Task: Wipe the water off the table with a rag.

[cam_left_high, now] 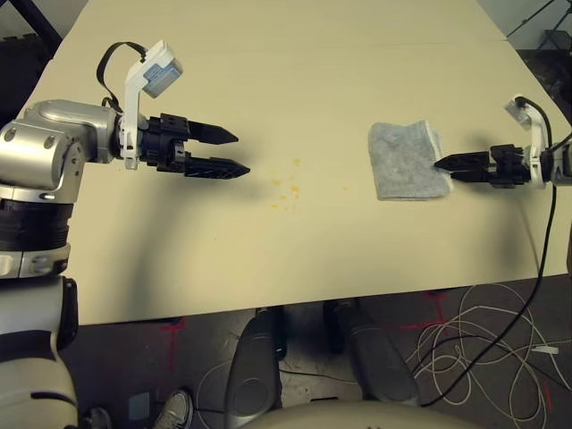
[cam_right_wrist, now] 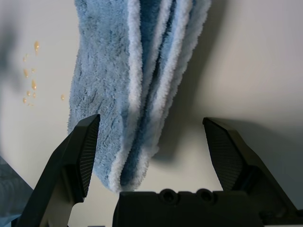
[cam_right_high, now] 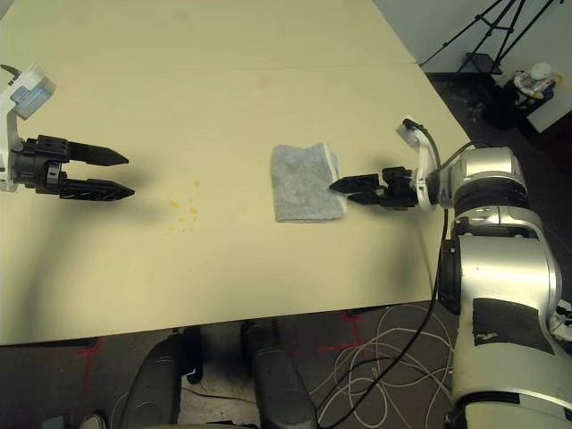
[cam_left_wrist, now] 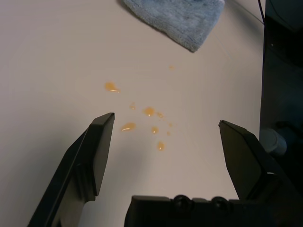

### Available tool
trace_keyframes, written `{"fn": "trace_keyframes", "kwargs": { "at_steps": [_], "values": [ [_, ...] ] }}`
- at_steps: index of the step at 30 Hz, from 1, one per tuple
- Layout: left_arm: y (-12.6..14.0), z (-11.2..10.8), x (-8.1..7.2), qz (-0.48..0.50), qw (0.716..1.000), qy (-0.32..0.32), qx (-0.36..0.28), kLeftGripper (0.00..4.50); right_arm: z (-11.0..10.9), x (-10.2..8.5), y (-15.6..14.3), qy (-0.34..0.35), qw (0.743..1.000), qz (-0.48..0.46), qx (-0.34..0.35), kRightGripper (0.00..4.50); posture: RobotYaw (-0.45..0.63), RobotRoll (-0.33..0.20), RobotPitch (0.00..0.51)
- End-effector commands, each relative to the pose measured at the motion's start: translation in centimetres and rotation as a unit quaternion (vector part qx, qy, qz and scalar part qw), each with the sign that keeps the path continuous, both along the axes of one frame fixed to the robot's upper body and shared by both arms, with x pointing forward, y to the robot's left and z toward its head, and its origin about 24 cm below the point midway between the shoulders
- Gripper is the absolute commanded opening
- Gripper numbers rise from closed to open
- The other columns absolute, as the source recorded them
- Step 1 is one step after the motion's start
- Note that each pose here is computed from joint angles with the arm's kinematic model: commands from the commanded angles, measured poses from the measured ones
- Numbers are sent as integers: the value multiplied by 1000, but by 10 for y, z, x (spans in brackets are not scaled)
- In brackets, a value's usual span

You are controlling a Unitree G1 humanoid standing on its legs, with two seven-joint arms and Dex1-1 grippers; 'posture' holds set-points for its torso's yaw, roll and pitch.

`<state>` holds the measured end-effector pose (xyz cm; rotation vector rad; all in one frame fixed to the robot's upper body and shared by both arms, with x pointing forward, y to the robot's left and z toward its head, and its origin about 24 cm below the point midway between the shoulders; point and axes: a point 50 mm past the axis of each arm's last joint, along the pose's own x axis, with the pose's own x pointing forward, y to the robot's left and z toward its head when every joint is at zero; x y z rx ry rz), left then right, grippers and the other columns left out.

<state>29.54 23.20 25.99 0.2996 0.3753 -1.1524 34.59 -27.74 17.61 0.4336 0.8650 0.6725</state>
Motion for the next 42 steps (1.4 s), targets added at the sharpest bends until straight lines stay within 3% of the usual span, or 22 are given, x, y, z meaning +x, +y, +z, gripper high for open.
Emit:
{"fn": "trace_keyframes", "kwargs": {
  "at_steps": [1,17,21,32,38,42],
  "values": [
    [-2,-1,-3,-5,1000,2,1,4500,-32,-1,18,62,998,16,6,4460,34,0,314],
    [-4,-6,-1,-5,1000,-2,-8,4500,-34,5,40,62,997,47,25,4460,30,0,309],
    [-4,-7,1,-4,1000,-3,-9,4500,-33,5,41,61,997,43,28,3623,24,0,309],
    [-4,-11,4,-3,1000,-4,-15,4500,-15,18,45,-6,999,7,42,7,17,0,302],
    [-4,-14,4,-1,1000,-2,-19,4500,18,28,69,-50,996,34,66,7,5,0,296],
    [-5,-13,7,-1,1000,-9,-21,4500,47,25,106,-54,990,98,91,7,-10,0,291]
  ]
}}
